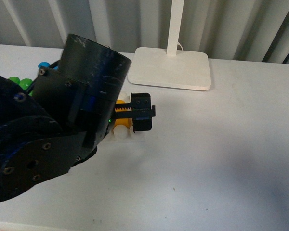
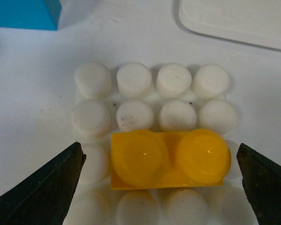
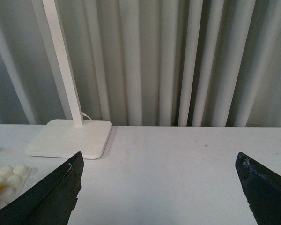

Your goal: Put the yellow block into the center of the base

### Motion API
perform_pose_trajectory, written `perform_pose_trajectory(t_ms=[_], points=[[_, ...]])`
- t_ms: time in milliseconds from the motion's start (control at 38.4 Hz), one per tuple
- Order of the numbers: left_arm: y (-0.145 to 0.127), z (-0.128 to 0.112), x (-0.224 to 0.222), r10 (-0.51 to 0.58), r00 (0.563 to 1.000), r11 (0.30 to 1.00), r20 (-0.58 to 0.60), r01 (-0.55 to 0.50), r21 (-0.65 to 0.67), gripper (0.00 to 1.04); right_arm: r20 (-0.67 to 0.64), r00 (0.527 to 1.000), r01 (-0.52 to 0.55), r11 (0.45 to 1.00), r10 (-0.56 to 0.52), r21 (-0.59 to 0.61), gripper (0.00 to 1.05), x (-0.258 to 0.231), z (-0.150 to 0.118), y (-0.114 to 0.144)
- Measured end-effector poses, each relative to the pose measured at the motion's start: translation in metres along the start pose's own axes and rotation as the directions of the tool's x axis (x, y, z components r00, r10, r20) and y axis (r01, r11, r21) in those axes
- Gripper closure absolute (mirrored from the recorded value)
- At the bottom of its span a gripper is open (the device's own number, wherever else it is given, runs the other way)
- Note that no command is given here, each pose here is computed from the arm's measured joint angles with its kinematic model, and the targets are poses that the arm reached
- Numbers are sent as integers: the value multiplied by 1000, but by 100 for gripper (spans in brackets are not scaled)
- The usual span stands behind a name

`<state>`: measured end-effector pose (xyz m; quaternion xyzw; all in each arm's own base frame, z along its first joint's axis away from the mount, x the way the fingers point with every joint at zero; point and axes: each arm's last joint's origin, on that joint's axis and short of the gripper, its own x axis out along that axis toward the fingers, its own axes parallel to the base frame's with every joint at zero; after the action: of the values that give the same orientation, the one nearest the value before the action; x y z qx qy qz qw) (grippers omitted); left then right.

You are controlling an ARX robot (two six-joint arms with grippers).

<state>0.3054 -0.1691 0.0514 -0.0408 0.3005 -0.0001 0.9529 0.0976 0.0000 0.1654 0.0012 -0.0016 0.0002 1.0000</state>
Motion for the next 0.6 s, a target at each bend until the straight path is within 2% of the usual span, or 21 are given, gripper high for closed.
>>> perform_pose_trajectory(t_ms=[260,521,599], points=[[34,29,-41,-5,994,997,107,14,-77,6,0,1000,0,1000,0,0,9,0,0,0],[98,44,-101,22,979,986,205,12,-164,6,0,1000,0,1000,0,0,9,0,0,0],[126,46,-130,21,969,976,247,34,-216,6,0,1000,0,1000,0,0,9,0,0,0]])
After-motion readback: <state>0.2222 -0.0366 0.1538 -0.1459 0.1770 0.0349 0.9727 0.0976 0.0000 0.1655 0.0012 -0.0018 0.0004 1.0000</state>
